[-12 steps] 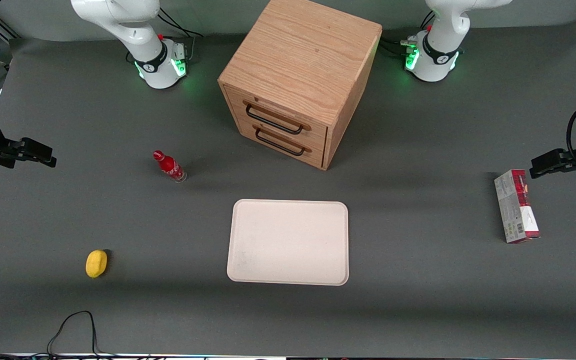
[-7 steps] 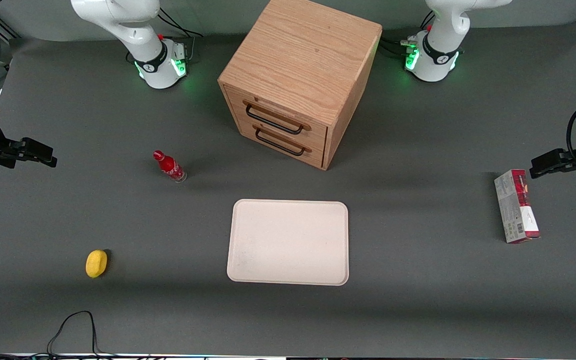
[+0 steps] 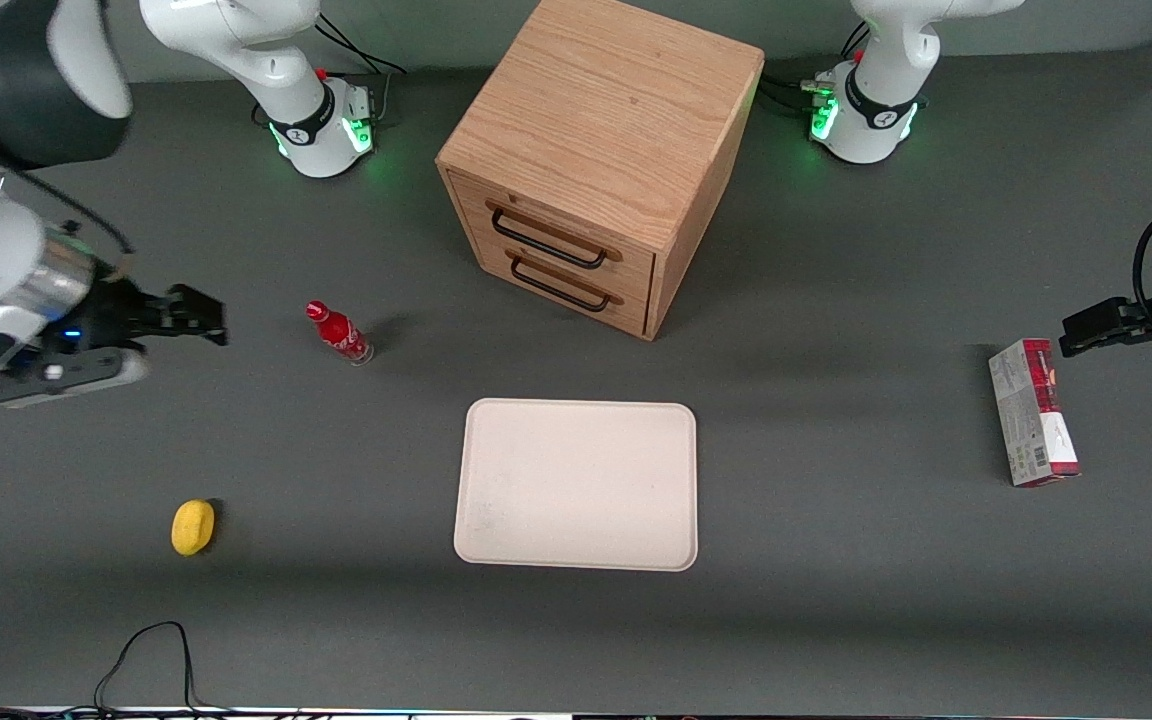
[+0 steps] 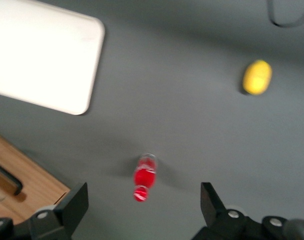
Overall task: Open upper drawer
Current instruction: 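Move the right gripper from rest toward the wooden cabinet's drawers, then lower the right gripper onto the upper drawer's black bar handle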
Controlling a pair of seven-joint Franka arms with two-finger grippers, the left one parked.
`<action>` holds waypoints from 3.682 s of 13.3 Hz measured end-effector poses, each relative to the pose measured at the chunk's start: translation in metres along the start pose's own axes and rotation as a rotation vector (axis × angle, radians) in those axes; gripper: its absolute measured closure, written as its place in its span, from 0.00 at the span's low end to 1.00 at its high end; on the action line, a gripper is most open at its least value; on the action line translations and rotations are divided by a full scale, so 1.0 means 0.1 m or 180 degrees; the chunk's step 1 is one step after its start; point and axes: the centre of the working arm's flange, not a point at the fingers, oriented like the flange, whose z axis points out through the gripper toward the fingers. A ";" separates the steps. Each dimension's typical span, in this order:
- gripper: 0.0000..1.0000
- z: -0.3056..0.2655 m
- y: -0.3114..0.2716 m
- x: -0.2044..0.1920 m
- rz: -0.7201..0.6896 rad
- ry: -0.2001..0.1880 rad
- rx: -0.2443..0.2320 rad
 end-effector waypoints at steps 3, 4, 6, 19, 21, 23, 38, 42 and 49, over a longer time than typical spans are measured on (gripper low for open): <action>0.00 0.06 -0.82 0.03 -0.0404 -0.0021 0.0078; 0.00 0.07 -1.06 0.00 -0.0526 -0.0028 0.0098; 0.00 0.12 -1.56 -0.07 -0.0782 -0.0059 0.0098; 0.00 0.44 -3.30 -0.53 -0.2485 -0.0031 0.0064; 0.00 0.47 -3.23 -0.48 -0.2662 -0.0039 0.0058; 0.00 0.50 -3.21 -0.46 -0.2705 -0.0052 0.0055; 0.00 0.95 -3.19 -0.36 -0.2761 -0.0228 0.0348; 0.00 1.16 -3.21 -0.34 -0.2751 -0.0191 0.0341; 0.00 1.49 -3.24 -0.38 -0.2759 -0.0181 0.0331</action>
